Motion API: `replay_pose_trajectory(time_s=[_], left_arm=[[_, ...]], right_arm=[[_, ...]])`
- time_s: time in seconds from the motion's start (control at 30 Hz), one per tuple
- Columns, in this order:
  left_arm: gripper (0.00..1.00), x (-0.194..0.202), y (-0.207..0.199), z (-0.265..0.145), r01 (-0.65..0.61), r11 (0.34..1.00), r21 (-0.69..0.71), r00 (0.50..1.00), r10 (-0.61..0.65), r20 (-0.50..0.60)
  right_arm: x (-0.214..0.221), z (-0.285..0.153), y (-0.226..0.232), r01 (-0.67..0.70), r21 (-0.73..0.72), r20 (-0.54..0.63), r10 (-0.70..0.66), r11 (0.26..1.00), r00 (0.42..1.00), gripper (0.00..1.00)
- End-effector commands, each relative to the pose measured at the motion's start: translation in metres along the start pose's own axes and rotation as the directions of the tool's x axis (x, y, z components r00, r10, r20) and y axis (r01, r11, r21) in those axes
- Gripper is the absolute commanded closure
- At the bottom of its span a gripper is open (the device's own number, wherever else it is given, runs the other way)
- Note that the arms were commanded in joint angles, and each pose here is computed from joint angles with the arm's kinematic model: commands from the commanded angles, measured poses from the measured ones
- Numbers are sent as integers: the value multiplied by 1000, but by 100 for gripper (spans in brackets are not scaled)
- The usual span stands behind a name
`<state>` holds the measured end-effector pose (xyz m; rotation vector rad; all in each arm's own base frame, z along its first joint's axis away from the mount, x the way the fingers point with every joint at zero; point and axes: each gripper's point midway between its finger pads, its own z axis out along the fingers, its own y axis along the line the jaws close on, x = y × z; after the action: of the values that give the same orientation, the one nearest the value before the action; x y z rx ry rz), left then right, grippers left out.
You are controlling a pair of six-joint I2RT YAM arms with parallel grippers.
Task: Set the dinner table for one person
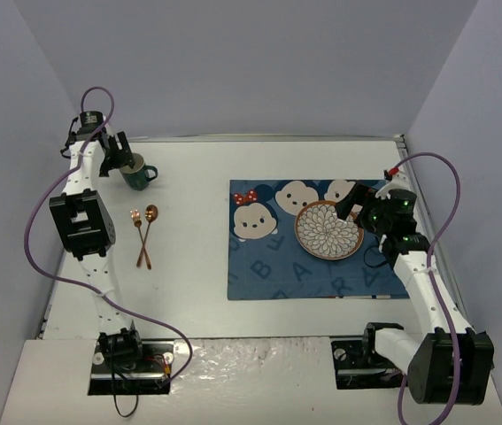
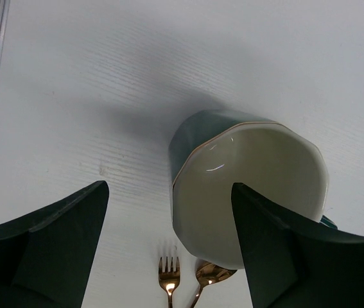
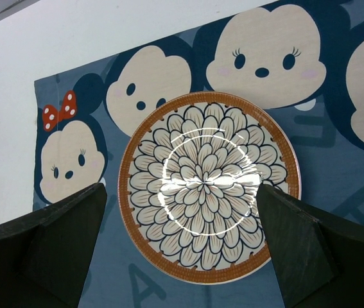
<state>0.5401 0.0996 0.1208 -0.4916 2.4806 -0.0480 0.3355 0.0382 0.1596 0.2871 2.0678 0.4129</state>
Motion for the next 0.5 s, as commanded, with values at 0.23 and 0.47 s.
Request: replay_pose_trajectory(time_s=[0.23,0.47], left_arm=[[61,-42,-7,-33,-40,997,60,989,32,143],[85,-48,-11,-36,-55,995,88,985,40,168]], right_arm=[[-13,5,19,62,-73,53,-58,995,997,0],[-3,6,38,121,-133,34,-118,984,992,0]])
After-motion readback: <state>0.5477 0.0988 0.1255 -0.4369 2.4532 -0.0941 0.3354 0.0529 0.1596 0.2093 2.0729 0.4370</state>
